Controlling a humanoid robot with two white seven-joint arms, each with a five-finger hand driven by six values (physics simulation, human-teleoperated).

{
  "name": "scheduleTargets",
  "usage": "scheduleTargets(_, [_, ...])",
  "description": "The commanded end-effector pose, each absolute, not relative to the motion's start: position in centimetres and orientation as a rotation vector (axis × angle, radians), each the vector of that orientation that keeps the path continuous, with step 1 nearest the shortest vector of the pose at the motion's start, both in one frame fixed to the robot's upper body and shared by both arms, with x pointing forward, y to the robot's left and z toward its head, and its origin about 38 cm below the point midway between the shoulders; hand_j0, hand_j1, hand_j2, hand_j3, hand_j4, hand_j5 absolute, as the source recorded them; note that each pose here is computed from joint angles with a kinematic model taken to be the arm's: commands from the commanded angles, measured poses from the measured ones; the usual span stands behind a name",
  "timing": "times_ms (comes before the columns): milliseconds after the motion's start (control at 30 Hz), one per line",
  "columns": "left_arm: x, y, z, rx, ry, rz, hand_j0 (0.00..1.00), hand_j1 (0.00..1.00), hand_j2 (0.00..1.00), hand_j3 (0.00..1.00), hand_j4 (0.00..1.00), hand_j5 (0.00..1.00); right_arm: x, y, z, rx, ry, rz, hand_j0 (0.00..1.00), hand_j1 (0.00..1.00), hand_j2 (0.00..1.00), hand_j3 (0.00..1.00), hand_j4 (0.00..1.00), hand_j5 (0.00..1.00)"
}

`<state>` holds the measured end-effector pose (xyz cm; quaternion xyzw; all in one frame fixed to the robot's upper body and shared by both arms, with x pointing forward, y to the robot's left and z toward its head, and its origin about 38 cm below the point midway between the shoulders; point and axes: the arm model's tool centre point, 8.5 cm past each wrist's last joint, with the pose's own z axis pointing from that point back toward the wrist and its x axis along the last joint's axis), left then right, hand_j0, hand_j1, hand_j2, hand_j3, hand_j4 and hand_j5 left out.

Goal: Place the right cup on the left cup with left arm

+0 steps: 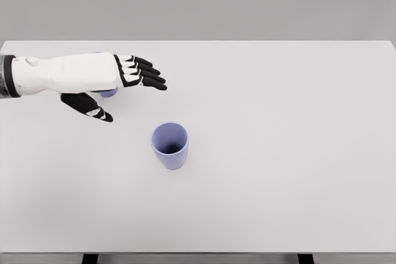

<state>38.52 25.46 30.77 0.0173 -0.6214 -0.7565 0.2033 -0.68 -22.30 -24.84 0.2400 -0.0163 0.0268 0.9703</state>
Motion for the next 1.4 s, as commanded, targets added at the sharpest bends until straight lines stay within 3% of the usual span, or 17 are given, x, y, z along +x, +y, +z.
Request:
scheduleTargets(0, [38.5,25.5,30.8,0.044,-1.734,-2.103,1.00,1.00,1.00,1.00,1.00,1.00,-0.7,-22.3,-24.8,0.486,-0.033,0.058,1.00,1.00,1.00,1.00,1.00,1.00])
scheduleTargets(233, [38.1,21.9,28.4,-0.064,-1.748,-2.160,1.00,1.00,1.00,1.00,1.00,1.00,-1.7,-22.3,-24.8,0.486,-0.016,0.046,1.00,1.00,1.00,1.00,1.00,1.00])
scheduleTargets(1367, [37.9,20.5,25.6,-0.090,-1.715,-2.208,1.00,1.00,1.00,1.00,1.00,1.00,-1.8,-22.3,-24.8,0.486,-0.014,0.045,1.00,1.00,1.00,1.00,1.00,1.00])
